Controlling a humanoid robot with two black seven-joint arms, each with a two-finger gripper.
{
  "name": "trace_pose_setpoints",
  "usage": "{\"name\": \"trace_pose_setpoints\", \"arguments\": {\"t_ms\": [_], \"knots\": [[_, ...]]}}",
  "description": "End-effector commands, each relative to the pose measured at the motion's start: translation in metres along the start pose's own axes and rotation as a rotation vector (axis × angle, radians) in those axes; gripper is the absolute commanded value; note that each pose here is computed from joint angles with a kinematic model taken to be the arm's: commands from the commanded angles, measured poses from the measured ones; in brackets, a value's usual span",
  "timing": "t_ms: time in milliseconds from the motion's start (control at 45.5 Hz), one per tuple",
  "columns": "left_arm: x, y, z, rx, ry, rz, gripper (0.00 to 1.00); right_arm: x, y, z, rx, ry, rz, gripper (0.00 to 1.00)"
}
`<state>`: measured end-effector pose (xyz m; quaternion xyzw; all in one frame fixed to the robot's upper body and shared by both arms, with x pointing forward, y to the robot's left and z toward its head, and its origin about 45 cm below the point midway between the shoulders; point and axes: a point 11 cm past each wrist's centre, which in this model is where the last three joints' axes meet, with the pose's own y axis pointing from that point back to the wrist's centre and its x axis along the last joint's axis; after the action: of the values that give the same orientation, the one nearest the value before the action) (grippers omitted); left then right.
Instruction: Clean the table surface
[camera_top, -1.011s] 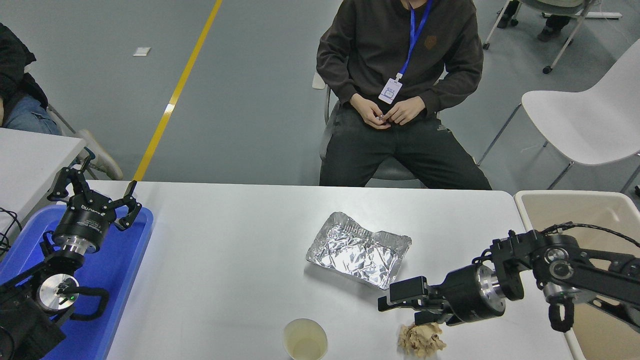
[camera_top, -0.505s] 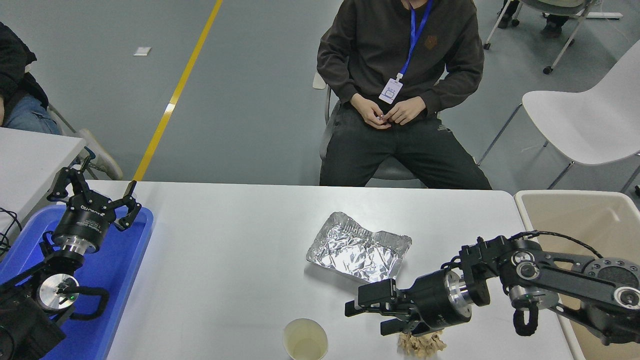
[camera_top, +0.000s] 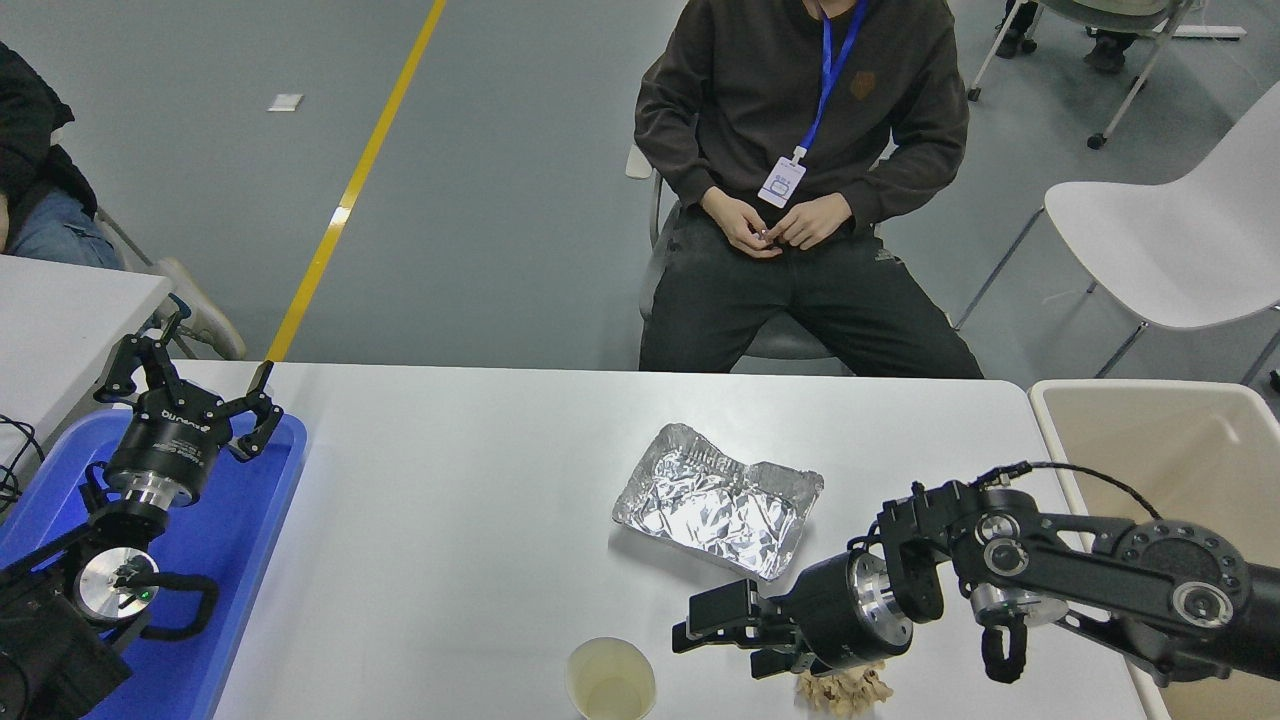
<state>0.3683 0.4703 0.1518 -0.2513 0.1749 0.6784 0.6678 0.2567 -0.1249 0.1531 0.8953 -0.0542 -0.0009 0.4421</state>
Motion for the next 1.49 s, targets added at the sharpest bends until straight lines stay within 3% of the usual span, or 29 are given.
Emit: {"name": "trace_pose_setpoints", "arguments": {"t_ms": [0, 198, 1143, 1231, 1473], "knots": [[0.000, 0.000, 0.000, 0.001, 0.000, 0.000, 1.00, -0.009, -0.009, -0.001, -0.034, 0.009, -0.024, 1.00], [0.000, 0.000, 0.000, 0.001, 0.000, 0.000, 1.00, -0.012, -0.020, -0.004, -0.096, -0.072, -0.044, 0.99], [0.000, 0.000, 0.000, 0.000, 0.003, -0.001, 1.00, -0.017, -0.051, -0.033, -0.059, -0.033, -0.033, 0.96], [0.000, 0.000, 0.000, 0.002, 0.002, -0.002, 1.00, -0.016, -0.052, -0.034, -0.056, -0.033, -0.030, 0.90], [0.000, 0.000, 0.000, 0.002, 0.002, -0.002, 1.00, -0.016, -0.057, -0.030, -0.067, -0.045, -0.024, 0.88]]}}
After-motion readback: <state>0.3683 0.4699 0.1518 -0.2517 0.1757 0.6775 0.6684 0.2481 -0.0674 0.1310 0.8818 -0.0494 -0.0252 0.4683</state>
